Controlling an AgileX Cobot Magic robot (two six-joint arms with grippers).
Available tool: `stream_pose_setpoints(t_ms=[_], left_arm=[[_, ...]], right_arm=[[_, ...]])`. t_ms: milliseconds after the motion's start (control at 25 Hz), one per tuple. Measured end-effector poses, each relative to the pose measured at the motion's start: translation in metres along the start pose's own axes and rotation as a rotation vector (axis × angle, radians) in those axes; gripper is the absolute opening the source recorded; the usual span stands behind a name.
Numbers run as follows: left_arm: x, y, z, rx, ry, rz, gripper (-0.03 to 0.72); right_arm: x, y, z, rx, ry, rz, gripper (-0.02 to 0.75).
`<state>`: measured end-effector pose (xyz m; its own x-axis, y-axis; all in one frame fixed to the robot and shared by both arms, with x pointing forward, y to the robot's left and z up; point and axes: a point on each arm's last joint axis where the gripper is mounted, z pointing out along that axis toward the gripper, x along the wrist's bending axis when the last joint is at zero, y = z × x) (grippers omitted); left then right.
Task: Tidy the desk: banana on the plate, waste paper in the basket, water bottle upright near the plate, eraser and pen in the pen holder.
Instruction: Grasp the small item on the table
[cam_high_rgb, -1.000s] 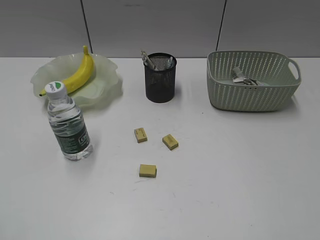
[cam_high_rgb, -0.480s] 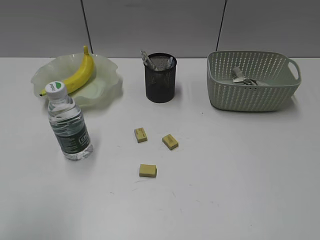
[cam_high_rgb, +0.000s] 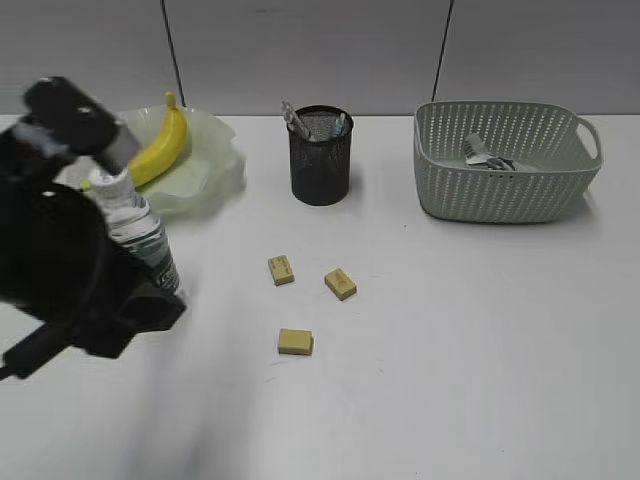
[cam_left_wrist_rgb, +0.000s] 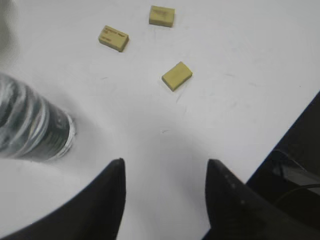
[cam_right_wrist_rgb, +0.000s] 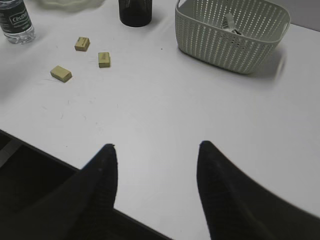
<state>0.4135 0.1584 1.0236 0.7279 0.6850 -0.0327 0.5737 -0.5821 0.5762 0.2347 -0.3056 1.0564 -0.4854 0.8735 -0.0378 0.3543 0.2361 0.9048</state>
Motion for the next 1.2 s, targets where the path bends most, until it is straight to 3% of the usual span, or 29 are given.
stream_pose_setpoints(t_ms=[480,560,680,840,1040,1200], left_arm=[[0.001,0.079,0.088,0.15,-0.064,0.063,0.457],[0.002,0.089,0.096,0.18,-0.071,0.127,0.459],[-0.001,0.1,0.108,0.237,-0.082,0.292,0.462],[-0.007,0.098,0.13,0.342,-0.089,0.461,0.462],[-0.017,0.083,0.158,0.449,-0.096,0.606,0.463],[-0.026,0.083,0.173,0.456,-0.105,0.653,0.463]], right_arm=[[0.0,0.0,0.0,0.0,0.0,0.0,0.413],[0.0,0.0,0.0,0.0,0.0,-0.006,0.413],[0.0,0.0,0.0,0.0,0.0,-0.006,0.413],[0.0,0.0,0.0,0.0,0.0,-0.006,0.413],[0.0,0.0,0.0,0.0,0.0,-0.006,0.413],[0.0,0.0,0.0,-0.001,0.0,-0.006,0.413]])
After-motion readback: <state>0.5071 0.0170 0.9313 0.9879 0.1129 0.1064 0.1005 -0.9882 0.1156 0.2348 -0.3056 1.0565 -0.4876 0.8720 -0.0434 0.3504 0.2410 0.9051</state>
